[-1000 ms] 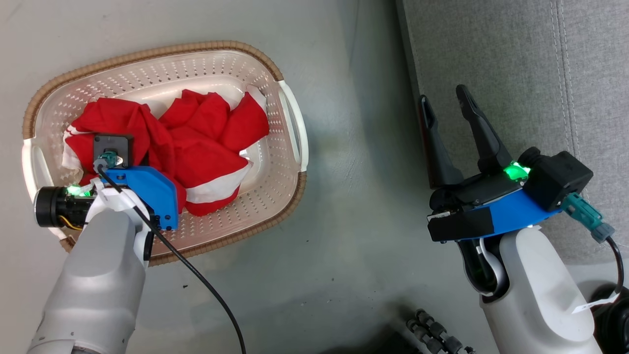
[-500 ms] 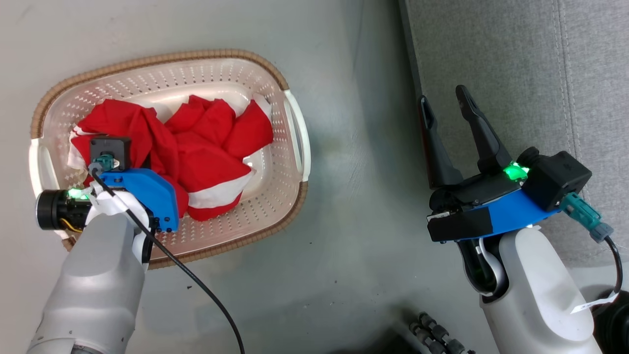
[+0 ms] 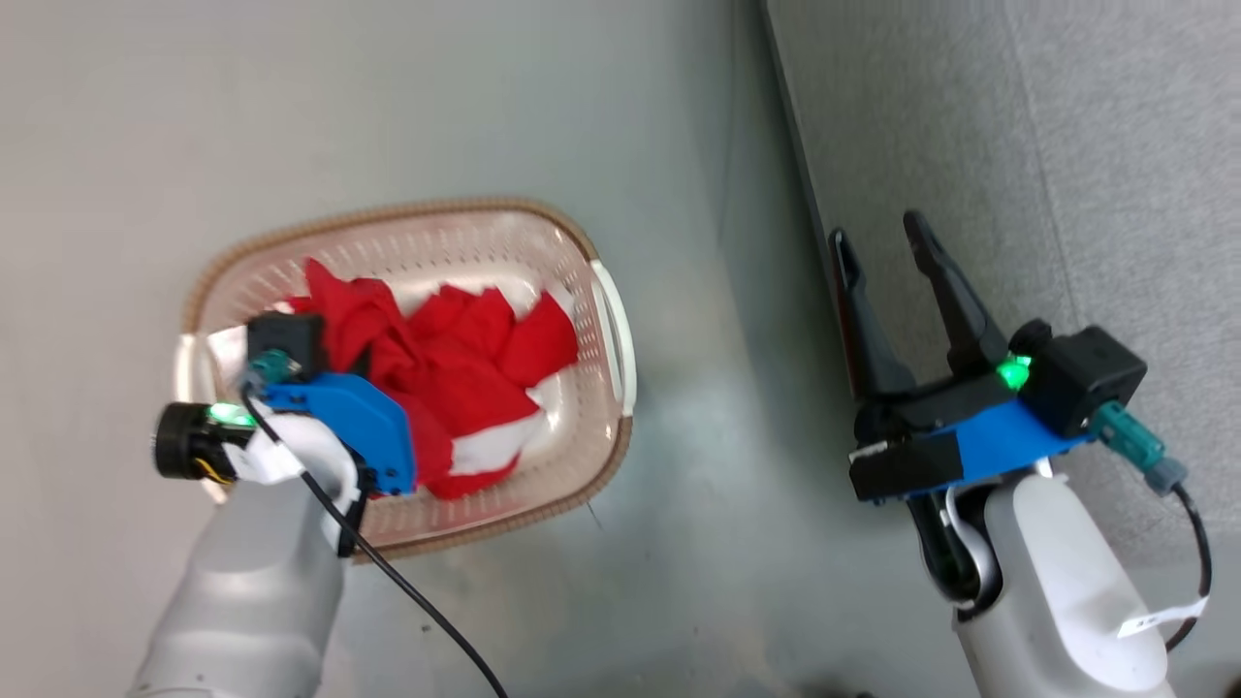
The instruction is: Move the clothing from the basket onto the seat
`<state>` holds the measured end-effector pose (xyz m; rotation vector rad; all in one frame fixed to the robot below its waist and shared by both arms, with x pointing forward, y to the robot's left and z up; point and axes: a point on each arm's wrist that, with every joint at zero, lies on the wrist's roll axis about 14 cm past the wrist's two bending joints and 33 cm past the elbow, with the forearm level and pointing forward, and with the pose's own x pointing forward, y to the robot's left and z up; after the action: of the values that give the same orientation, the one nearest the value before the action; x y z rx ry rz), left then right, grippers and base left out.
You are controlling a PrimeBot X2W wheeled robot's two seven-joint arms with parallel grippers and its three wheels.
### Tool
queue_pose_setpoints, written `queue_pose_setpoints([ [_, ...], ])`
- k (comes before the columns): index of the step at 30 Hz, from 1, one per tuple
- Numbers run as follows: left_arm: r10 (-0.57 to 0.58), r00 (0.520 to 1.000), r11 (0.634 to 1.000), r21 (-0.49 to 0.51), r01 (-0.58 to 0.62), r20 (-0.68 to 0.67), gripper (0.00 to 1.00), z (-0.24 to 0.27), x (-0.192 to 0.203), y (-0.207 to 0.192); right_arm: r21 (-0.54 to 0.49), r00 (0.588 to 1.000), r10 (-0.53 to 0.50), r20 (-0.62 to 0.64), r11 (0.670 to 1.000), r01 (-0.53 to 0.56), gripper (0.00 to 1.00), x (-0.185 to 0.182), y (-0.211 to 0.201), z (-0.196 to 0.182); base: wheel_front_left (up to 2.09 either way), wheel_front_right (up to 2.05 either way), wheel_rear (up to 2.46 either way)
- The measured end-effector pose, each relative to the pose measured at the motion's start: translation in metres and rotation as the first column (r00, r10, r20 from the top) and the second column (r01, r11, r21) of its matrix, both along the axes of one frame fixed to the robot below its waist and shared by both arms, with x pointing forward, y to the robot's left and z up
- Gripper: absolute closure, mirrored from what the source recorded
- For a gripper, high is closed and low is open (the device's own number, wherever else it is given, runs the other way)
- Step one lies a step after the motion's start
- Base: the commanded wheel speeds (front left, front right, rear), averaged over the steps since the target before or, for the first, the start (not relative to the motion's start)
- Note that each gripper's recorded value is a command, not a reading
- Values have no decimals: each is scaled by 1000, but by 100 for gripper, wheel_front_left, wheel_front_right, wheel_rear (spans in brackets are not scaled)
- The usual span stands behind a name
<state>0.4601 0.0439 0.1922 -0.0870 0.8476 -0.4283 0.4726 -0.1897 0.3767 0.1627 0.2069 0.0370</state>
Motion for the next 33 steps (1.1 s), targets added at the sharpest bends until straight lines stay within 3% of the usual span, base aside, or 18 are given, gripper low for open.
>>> queue_pose_setpoints([
  [10,-25,973,996,-75,44,230,100,106,7,-23,-19,996,34,81,999,-33,0,-25,14,48,0,0,0],
  [19,-49,888,973,-180,146,456,100,222,-13,-52,-10,982,75,176,997,-75,0,-56,33,93,0,0,0],
  [33,-70,737,936,-211,282,673,100,346,-32,-74,-22,956,151,251,988,-150,0,-79,61,125,0,0,0],
])
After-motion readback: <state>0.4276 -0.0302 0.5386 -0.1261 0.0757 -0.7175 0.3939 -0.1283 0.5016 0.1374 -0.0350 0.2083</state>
